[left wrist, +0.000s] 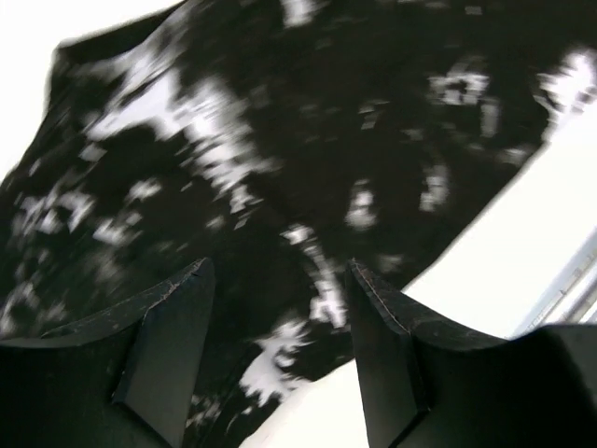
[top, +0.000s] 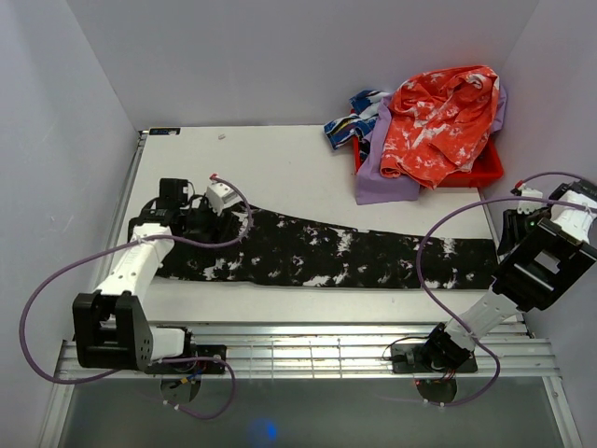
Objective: Fold and stack the trousers
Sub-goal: Fold the trousers
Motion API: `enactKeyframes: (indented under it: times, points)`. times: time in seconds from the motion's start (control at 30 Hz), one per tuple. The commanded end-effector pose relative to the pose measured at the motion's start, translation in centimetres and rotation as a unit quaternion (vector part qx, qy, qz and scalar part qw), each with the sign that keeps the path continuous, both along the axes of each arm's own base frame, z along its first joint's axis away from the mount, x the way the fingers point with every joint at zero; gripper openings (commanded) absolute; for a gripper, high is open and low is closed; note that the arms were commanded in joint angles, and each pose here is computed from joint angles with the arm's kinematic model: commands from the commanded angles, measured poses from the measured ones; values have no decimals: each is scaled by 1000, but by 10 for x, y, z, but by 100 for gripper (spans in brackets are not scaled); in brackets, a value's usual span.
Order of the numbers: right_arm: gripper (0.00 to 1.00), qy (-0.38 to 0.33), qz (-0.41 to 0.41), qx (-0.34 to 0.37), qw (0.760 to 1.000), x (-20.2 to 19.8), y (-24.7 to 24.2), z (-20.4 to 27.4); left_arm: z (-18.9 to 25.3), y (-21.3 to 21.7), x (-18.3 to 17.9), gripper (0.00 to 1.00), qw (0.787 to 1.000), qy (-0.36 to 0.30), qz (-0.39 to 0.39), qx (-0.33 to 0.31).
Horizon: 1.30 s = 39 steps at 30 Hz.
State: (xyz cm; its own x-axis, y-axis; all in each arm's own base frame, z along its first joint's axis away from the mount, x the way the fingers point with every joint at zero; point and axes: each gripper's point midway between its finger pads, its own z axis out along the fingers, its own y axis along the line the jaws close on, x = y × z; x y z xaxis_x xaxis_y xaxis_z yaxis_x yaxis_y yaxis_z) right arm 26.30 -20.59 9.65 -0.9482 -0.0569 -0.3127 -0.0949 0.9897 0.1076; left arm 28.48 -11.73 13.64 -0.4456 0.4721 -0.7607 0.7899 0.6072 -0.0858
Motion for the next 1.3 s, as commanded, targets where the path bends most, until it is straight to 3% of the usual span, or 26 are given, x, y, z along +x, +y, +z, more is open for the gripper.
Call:
enactKeyframes:
  times: [0.0, 0.13, 0.4, 0.77, 0.83, 0.87, 0.93, 1.1, 1.27]
  points:
    - [46, 1, -29, 37, 999, -13, 3, -13, 5, 29, 28, 69, 996, 15, 82, -21]
    - [46, -11, -56, 64, 996, -7, 12, -25, 2, 59, 46, 68, 991, 17, 132, -21]
    - [50, -4, -69, 50, 996, 0, 1, -61, -21, 107, 59, 69, 977, 48, 207, -5]
    - [45, 14, -67, 52, 996, 2, 7, -96, -28, 132, 60, 69, 971, 49, 235, 7]
    - [38, 18, -66, 52, 996, 1, 7, -100, -33, 144, 59, 70, 965, 56, 257, 11]
    - [23, 18, -65, 53, 996, 1, 8, -100, -38, 154, 58, 70, 960, 65, 273, 10]
    - [8, 15, -59, 59, 996, 2, 9, -93, -38, 167, 60, 70, 953, 75, 295, 0]
    - [8, -22, -35, 67, 997, 6, 20, -44, -42, 220, 56, 70, 927, 108, 357, -39]
    - [8, -40, -26, 67, 997, 15, 20, -22, -50, 263, 37, 70, 906, 122, 403, -30]
